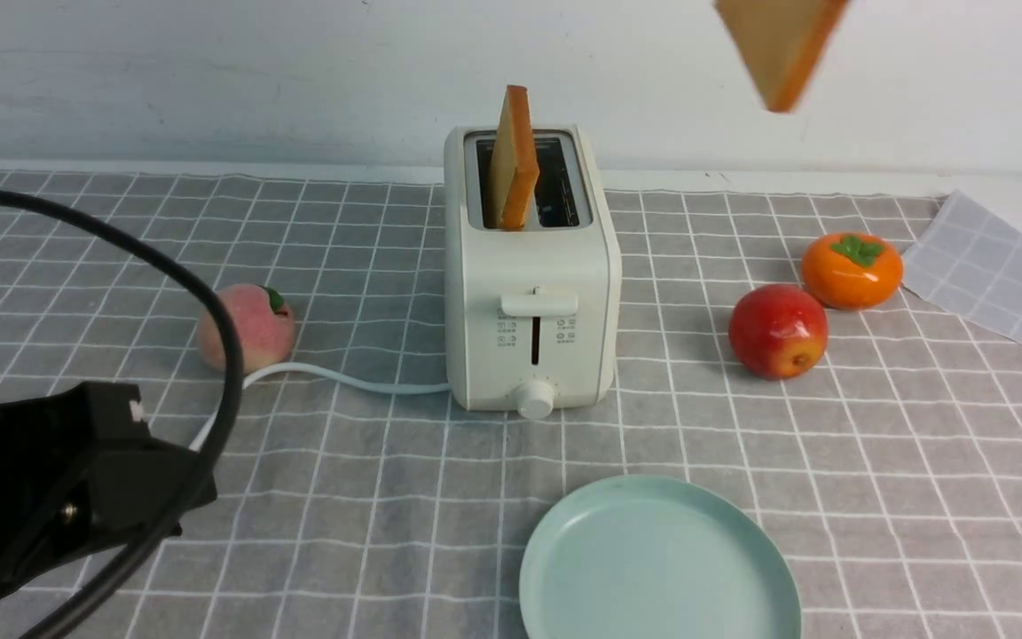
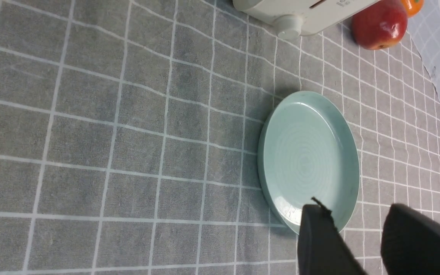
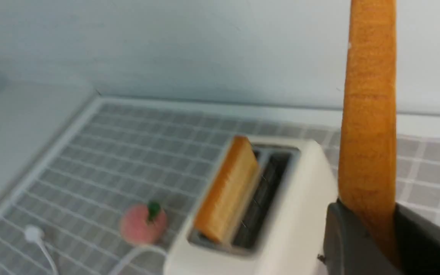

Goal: Take toasted bread from bread machine on grey coffee table place on plate.
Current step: 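Place the held slice of bread on top of the slice on the plate with the right gripper, then reach for a toast slice standing in the toaster with the left gripper, then place the slice of bread on the plate with the left gripper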

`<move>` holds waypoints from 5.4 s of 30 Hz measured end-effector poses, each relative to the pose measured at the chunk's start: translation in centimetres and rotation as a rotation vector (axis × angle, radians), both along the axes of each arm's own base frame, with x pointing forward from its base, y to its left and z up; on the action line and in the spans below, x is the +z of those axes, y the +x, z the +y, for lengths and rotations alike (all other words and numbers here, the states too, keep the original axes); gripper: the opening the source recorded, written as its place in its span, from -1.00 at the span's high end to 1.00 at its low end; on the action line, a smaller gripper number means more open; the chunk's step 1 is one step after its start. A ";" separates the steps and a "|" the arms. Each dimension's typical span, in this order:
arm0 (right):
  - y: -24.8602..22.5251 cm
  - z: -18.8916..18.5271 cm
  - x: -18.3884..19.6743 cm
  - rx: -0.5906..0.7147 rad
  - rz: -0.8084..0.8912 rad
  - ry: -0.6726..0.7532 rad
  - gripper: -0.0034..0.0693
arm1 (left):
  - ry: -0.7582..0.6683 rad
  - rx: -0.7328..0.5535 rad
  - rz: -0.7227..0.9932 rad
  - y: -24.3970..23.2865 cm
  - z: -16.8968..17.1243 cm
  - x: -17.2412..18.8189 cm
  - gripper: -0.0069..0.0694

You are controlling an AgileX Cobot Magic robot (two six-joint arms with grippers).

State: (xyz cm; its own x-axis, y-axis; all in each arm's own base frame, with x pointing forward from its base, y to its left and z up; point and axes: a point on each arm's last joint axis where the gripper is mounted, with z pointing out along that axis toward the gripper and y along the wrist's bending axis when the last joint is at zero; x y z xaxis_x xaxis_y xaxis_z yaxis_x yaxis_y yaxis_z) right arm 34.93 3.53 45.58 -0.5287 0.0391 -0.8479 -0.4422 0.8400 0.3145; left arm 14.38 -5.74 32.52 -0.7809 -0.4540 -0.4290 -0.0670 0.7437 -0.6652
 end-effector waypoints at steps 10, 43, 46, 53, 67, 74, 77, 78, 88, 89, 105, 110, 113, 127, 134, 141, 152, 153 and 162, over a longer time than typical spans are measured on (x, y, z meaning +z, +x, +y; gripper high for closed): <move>-3.9 2.8 -8.5 0.098 0.561 0.096 0.64 | -0.001 0.000 0.000 0.0 0.0 0.0 0.20; -8.9 11.0 -20.8 0.295 0.676 -0.020 -0.24 | -0.033 0.019 -0.023 0.2 -0.1 0.3 0.20; -8.7 10.3 -20.7 0.268 0.697 -0.063 -0.35 | -0.043 0.061 -0.086 0.7 0.1 0.7 0.20; -9.1 8.3 -17.0 0.199 0.556 -0.154 -0.39 | 0.007 0.095 -0.243 2.9 0.5 2.2 0.14; -16.3 6.0 -8.6 0.183 0.250 -0.116 -0.39 | 0.146 -0.242 -0.266 15.2 -5.9 7.3 -0.37; -18.1 5.6 -7.5 0.193 0.219 -0.105 -0.39 | 0.241 -0.202 -0.262 22.5 -12.0 7.5 -0.44; -18.2 5.6 -7.5 0.200 0.229 -0.111 -0.39 | 0.299 -0.185 -0.272 24.2 -13.4 6.9 -0.44; -18.3 5.6 -7.6 0.203 0.235 -0.113 -0.39 | 0.345 -0.173 -0.278 25.6 -14.6 6.1 -0.44; -18.4 5.5 -7.7 0.210 0.249 -0.134 -0.39 | 0.503 -0.164 -0.242 30.4 -17.5 -0.1 -0.44; -18.4 5.4 -7.8 0.208 0.249 -0.140 -0.39 | 0.513 -0.166 -0.235 30.6 -17.6 -0.7 -0.43; -18.4 5.3 -7.9 0.206 0.251 -0.169 -0.39 | 0.528 -0.152 -0.288 28.2 -16.0 4.4 0.54; -18.4 5.2 -7.9 0.207 0.253 -0.171 -0.39 | 0.492 -0.105 -0.415 21.8 -12.3 14.1 0.54; -18.5 5.2 -8.0 0.209 0.257 -0.176 -0.39 | 0.520 -0.115 -0.453 17.2 -9.8 18.3 0.54; -18.5 5.2 -8.0 0.209 0.259 -0.187 -0.39 | 0.293 -0.542 -0.224 6.5 -8.7 12.0 0.54; -18.5 5.2 -8.0 0.209 0.259 -0.186 -0.39 | -0.034 -0.477 0.068 10.7 -13.0 -4.8 0.54; -18.5 5.2 -8.0 0.210 0.260 -0.187 -0.39 | -0.233 -0.535 0.122 13.1 -15.9 -11.1 0.54; -18.7 5.1 -8.2 0.225 0.287 -0.206 -0.39 | -0.193 -0.529 0.206 14.1 -16.3 -15.6 0.49; -18.7 5.1 -8.2 0.225 0.287 -0.206 -0.39 | -0.187 -0.536 0.204 14.0 -16.3 -15.6 0.42; -18.6 5.1 -8.2 0.217 0.274 -0.201 -0.02 | -0.121 -0.592 0.177 14.6 -16.5 -13.9 -0.75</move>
State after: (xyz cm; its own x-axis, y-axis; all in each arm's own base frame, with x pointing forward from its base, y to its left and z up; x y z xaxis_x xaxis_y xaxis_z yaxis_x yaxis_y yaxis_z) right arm 16.34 8.64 37.41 -0.7144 -0.2504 -0.6534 -0.5383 0.7933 0.2844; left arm 29.02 -22.23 18.62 -0.9693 0.0397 -0.2425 0.2160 0.6085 -0.7636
